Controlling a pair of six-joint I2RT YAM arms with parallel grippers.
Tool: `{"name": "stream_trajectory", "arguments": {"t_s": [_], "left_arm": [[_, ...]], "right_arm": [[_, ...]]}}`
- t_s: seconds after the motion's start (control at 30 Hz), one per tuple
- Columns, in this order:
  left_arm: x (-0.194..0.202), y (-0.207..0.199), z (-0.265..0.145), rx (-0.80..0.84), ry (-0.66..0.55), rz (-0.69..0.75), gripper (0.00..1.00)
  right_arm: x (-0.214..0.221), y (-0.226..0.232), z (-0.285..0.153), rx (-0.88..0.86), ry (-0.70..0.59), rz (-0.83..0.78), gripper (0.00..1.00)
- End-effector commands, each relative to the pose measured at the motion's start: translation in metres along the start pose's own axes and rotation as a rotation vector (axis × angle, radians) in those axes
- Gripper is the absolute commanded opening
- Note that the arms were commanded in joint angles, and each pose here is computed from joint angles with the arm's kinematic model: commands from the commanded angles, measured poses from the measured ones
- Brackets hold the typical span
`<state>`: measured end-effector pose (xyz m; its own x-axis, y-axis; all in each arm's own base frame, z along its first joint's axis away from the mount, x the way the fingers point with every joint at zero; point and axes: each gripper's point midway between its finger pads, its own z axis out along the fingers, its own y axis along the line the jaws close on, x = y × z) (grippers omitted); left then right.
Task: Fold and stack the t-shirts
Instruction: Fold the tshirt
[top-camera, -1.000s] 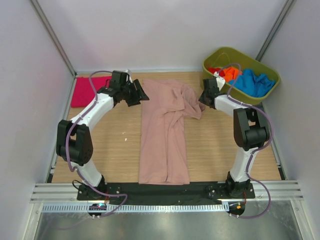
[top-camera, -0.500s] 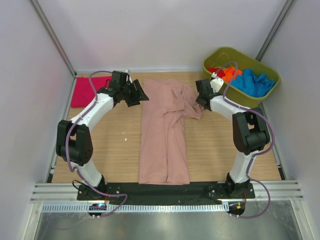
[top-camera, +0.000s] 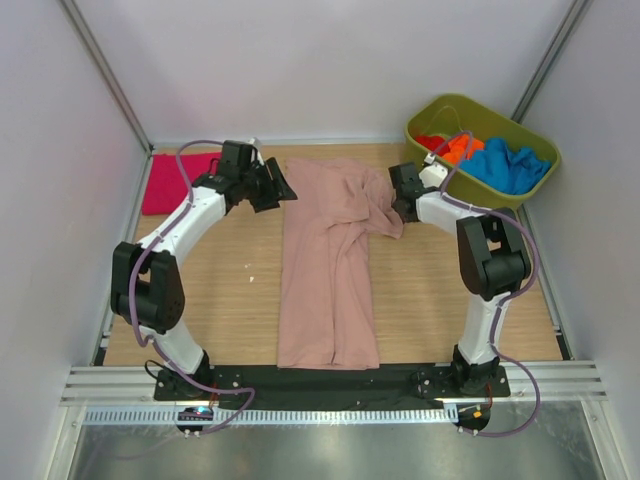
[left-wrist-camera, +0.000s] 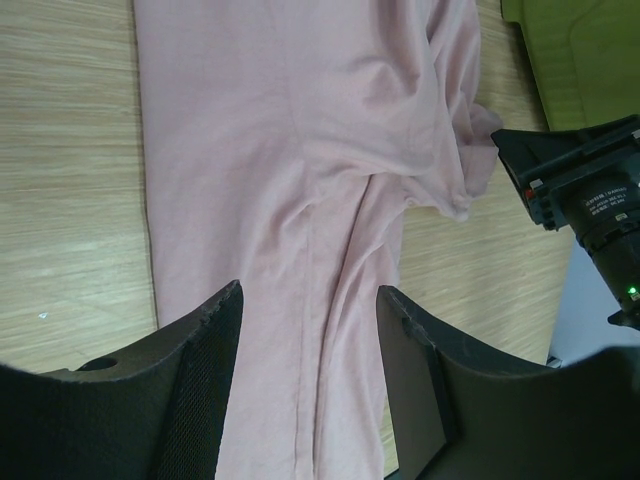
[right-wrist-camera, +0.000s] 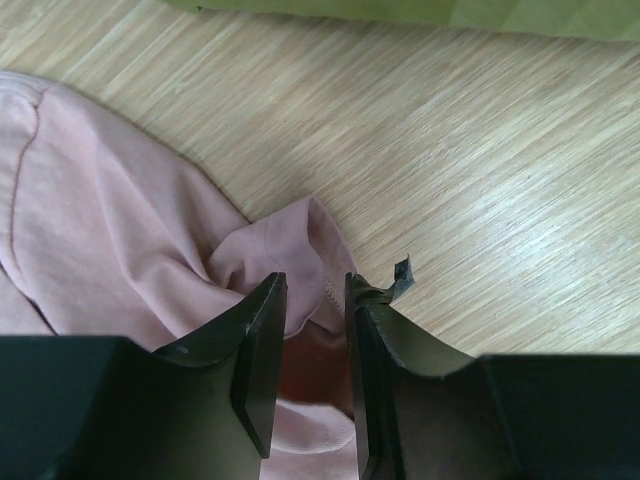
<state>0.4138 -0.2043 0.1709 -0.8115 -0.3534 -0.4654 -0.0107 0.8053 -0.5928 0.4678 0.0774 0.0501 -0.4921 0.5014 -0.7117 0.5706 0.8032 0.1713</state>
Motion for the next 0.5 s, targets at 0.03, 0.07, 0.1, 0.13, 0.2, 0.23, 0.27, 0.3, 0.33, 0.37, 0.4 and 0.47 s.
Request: {"name": "stream_trajectory", "arguments": {"t_s": [0.03, 0.07, 0.1, 0.13, 0.2, 0.23, 0.27, 0.3, 0.33, 0.37, 0.4, 0.47], "left_arm": [[-0.016, -0.012, -0.018, 0.028, -0.054, 0.038, 0.58], [-0.016, -0.010, -0.018, 0.023, -0.053, 0.040, 0.58], [-0.016, -0.010, -0.018, 0.022, -0.054, 0.040, 0.57], [-0.016, -0.011, -0.018, 0.024, -0.054, 0.040, 0.57], [-0.016, -0.011, -0.018, 0.022, -0.055, 0.043, 0.57], [-0.015, -0.011, -0.018, 0.023, -0.053, 0.042, 0.57], [-0.016, -0.010, -0.018, 0.021, -0.055, 0.043, 0.57], [-0.016, -0.010, -0.019, 0.020, -0.056, 0.043, 0.57], [-0.016, -0.010, -0.018, 0.020, -0.055, 0.044, 0.57], [-0.016, -0.011, -0.018, 0.024, -0.054, 0.043, 0.57], [-0.015, -0.011, -0.019, 0.025, -0.051, 0.041, 0.57], [-0.014, -0.011, -0.018, 0.026, -0.047, 0.034, 0.57]], "right_arm": [[-0.017, 0.011, 0.002, -0.002, -0.054, 0.084, 0.37], [-0.015, 0.010, 0.004, 0.002, -0.053, 0.085, 0.37], [-0.015, 0.009, 0.005, 0.007, -0.056, 0.085, 0.37], [-0.017, 0.010, 0.005, 0.007, -0.062, 0.088, 0.36], [-0.018, 0.011, 0.006, 0.004, -0.070, 0.085, 0.32], [-0.021, 0.012, 0.007, -0.001, -0.078, 0.088, 0.24], [-0.023, 0.014, 0.006, -0.008, -0.085, 0.088, 0.19], [-0.027, 0.015, 0.005, -0.012, -0.094, 0.082, 0.12], [-0.029, 0.020, 0.003, -0.027, -0.096, 0.080, 0.01], [-0.031, 0.021, 0.002, -0.037, -0.097, 0.077, 0.01], [-0.036, 0.025, -0.003, -0.057, -0.104, 0.076, 0.01], [-0.042, 0.038, -0.012, -0.113, -0.115, 0.084, 0.01]]}}
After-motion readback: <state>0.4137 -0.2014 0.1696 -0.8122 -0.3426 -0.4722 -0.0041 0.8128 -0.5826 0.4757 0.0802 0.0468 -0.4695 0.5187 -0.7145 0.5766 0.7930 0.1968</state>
